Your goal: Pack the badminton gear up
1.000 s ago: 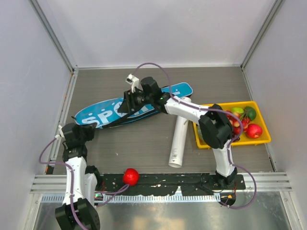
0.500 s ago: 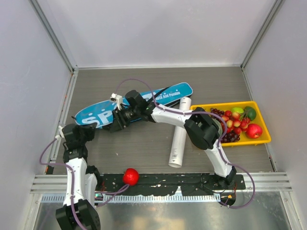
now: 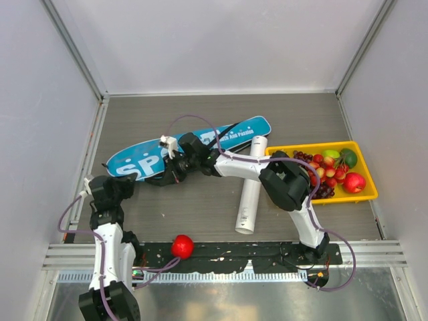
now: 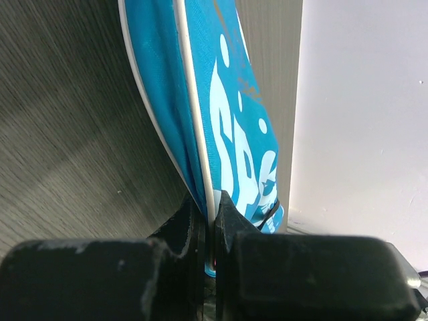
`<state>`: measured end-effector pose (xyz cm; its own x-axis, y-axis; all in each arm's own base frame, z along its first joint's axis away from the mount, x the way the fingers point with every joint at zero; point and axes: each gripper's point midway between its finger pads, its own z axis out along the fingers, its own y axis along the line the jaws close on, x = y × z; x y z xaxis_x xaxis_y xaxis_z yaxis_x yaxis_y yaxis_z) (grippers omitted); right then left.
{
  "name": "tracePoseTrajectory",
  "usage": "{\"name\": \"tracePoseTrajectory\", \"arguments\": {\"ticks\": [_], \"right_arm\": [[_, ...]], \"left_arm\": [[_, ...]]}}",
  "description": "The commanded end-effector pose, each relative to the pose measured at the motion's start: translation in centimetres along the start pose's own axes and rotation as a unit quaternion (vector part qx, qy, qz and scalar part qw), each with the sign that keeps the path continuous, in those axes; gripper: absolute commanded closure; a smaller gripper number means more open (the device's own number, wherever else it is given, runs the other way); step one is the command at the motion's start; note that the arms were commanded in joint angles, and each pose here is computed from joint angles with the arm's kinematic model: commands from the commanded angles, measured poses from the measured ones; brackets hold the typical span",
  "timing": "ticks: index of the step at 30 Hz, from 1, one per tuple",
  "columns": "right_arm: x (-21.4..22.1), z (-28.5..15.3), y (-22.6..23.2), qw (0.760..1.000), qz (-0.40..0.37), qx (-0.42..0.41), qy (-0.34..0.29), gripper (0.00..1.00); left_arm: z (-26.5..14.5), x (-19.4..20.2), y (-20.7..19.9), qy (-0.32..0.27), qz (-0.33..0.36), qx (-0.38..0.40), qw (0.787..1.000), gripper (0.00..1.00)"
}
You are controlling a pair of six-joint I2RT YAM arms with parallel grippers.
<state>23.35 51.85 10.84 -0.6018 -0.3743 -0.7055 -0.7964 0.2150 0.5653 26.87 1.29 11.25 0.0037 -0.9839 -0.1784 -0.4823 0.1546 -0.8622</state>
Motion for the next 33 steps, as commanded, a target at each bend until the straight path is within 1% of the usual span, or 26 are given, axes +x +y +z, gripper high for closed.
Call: {"name": "tracePoseTrajectory", "arguments": {"ticks": [1,4,9,11,13,14,17,20,21,22,23,24,25,26,27,29,30,31,32,33], "right_arm": [[-3.9,-2.2,2.0,0.998,-0.024,0.029,-0.053,0.95],[-6.5,-3.8,2.2,0.994,-0.048,0.048,-0.085,0.95],[-10.5,-5.8,0.0,0.986,-0.061,0.08,-0.135,0.95],[-11.9,-5.9,-0.5,0.983,-0.071,0.078,-0.15,0.95],[-12.6,-5.3,-1.0,0.983,-0.071,0.07,-0.151,0.95],[-12.6,-4.5,-1.5,0.985,-0.07,0.065,-0.144,0.95],[-12.9,-3.6,-1.4,0.986,-0.079,0.042,-0.139,0.95],[-13.2,-3.6,-1.1,0.984,-0.089,0.038,-0.148,0.95],[-13.0,-3.6,-1.1,0.985,-0.087,0.037,-0.146,0.95],[-12.9,-3.9,-0.3,0.985,-0.1,0.021,-0.141,0.95],[-11.8,-3.7,-0.6,0.986,-0.105,0.018,-0.131,0.95],[-11.6,-4.0,0.1,0.983,-0.127,0.016,-0.129,0.87],[-11.0,-4.4,0.2,0.983,-0.137,0.02,-0.124,0.75],[-10.5,-4.4,-0.3,0.981,-0.149,0.038,-0.12,0.69],[-10.1,-4.9,-0.4,0.98,-0.153,0.052,-0.118,0.61],[-9.2,-5.5,-0.3,0.977,-0.163,0.063,-0.119,0.58],[-8.5,-5.7,-0.5,0.975,-0.167,0.069,-0.128,0.58],[-8.9,-6.5,-0.4,0.97,-0.165,0.094,-0.149,0.59],[-8.4,-7.1,-0.4,0.966,-0.164,0.106,-0.166,0.59],[-8.8,-7.7,-0.9,0.96,-0.15,0.142,-0.186,0.6]], "left_arm": [[-0.5,-1.0,-3.2,-0.02,0.005,0.056,0.998,1.0],[-0.4,-1.0,-2.6,-0.023,0.009,0.043,0.999,1.0],[-0.6,-1.2,-1.7,-0.026,0.006,0.015,1.0,1.0],[-0.6,-1.1,-1.5,-0.026,0.005,0.007,1.0,1.0],[-0.7,-1.1,-1.1,-0.027,-0.008,-0.003,1.0,1.0],[-0.7,-1.1,-0.9,-0.025,-0.012,-0.007,1.0,1.0],[-0.8,-1.4,-0.4,-0.033,-0.012,-0.028,0.999,1.0],[-1.0,-1.7,0.3,-0.043,-0.012,-0.053,0.998,1.0],[-0.9,-1.8,0.3,-0.043,-0.012,-0.054,0.997,1.0],[-0.9,-1.7,0.3,-0.042,-0.013,-0.053,0.998,1.0],[-0.9,-1.7,0.1,-0.04,-0.014,-0.052,0.998,1.0],[-0.9,-1.6,0.0,-0.037,-0.015,-0.051,0.998,1.0],[-0.9,-1.6,0.0,-0.035,-0.016,-0.055,0.998,1.0],[-1.0,-1.5,0.3,-0.032,-0.022,-0.068,0.997,1.0],[-1.2,-1.4,0.5,-0.031,-0.027,-0.076,0.996,1.0],[-1.5,-1.3,0.7,-0.027,-0.037,-0.093,0.995,1.0],[-1.8,-1.2,0.8,-0.025,-0.043,-0.104,0.993,1.0],[-2.1,-1.3,0.7,-0.027,-0.048,-0.112,0.992,1.0],[-2.5,-1.2,1.0,-0.026,-0.055,-0.126,0.99,1.0],[-2.9,-1.2,1.1,-0.027,-0.06,-0.135,0.989,1.0]]}}
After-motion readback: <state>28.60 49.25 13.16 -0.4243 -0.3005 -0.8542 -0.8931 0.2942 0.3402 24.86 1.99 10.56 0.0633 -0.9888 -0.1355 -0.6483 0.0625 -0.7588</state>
